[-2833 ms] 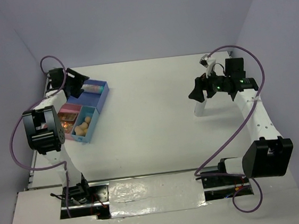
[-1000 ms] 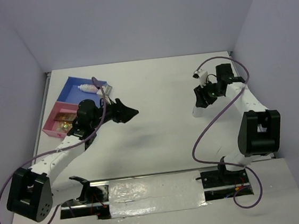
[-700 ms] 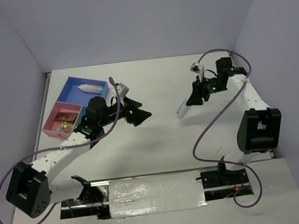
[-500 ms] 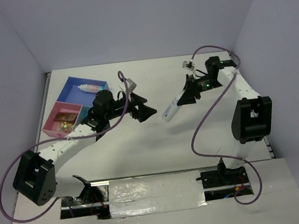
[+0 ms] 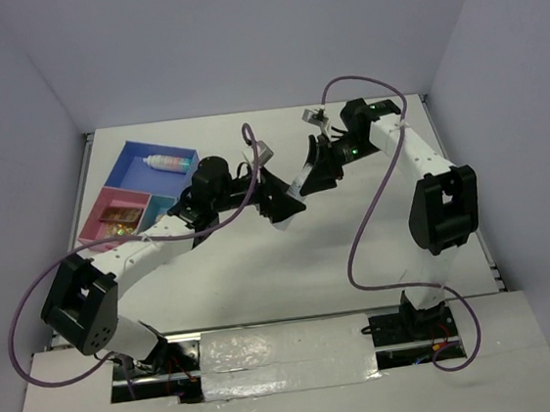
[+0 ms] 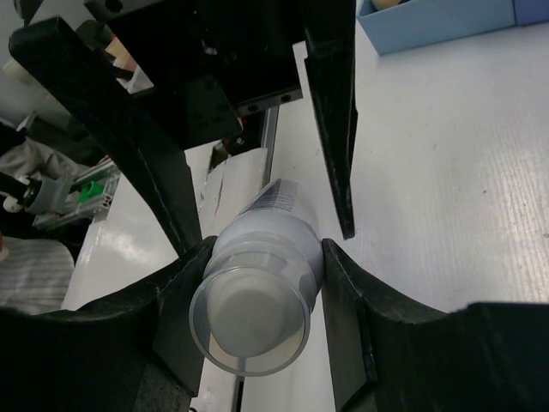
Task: Organize the makeup
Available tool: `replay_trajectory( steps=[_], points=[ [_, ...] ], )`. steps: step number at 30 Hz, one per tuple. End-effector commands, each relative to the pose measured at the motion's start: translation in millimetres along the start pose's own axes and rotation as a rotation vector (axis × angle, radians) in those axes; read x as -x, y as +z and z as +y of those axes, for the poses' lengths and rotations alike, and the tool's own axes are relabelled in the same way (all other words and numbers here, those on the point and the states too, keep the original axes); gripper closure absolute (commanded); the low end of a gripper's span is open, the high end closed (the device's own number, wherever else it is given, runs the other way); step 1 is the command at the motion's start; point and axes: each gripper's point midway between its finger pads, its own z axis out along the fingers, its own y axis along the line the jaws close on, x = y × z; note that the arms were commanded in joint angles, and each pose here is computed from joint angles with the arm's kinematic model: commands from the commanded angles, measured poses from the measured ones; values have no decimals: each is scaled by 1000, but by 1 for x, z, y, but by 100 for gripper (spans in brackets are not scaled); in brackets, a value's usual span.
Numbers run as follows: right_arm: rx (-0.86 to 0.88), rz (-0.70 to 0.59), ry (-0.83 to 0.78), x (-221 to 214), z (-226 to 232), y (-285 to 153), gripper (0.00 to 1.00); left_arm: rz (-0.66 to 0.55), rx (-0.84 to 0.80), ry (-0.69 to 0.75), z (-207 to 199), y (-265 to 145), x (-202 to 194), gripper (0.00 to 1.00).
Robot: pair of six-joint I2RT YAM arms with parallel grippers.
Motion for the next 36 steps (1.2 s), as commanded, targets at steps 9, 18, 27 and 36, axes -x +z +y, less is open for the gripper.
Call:
replay_trajectory(
  steps=[9, 18, 27, 36],
  points=[
    [60, -40, 67, 17, 22, 4, 100, 49, -69, -9, -14, 15, -1, 39],
    [19, -8, 47, 14, 19, 4, 99, 85, -79, -11, -14, 20, -1, 100],
    [-201, 72, -44, 15, -8, -1, 42, 118, -73, 32, -21, 7, 1, 100],
    [-239, 73, 8, 13, -27, -1, 25, 129, -33, 32, -14, -5, -2, 100]
  ],
)
